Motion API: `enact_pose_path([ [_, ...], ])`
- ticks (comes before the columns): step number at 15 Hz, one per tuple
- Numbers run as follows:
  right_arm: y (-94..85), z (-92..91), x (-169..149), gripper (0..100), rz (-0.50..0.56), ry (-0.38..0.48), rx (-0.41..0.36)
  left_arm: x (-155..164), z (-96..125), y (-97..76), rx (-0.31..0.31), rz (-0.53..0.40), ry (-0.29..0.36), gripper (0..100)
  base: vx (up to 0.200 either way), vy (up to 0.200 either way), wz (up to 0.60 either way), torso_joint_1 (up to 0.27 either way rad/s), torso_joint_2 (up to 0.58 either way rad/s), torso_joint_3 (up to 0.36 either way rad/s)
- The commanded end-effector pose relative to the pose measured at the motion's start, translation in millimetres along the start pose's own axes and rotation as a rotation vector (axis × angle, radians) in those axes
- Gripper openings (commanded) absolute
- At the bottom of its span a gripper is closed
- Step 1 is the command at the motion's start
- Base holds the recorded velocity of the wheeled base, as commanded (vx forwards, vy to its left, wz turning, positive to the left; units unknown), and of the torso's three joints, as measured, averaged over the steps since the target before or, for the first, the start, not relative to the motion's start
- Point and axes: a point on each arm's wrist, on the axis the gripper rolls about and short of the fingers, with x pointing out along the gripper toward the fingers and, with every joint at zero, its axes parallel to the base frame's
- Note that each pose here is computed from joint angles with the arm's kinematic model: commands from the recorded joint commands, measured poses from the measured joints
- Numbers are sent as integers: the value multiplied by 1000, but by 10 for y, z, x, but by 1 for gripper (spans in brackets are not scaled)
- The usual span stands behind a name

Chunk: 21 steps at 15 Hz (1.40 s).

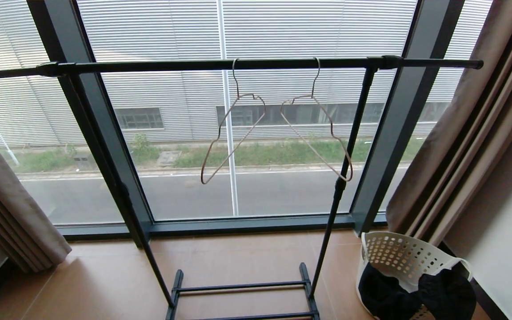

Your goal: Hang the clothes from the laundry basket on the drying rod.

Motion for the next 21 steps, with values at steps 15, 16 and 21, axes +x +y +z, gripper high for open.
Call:
enact_pose_path([
  [15, 1, -1, 0, 100, 2, 1, -4, 1, 0, 0, 2, 1, 1, 100, 0, 0, 0, -172, 486, 315],
  [16, 1, 0, 0, 100, 4, -1, -8, 1, 0, 0, -1, 0, 1, 100, 0, 0, 0, -36, 154, 100],
  [21, 2, 0, 0, 100, 10, -1, -8, 1, 0, 0, -6, 1, 1, 100, 0, 0, -480, -6, 37, 31],
])
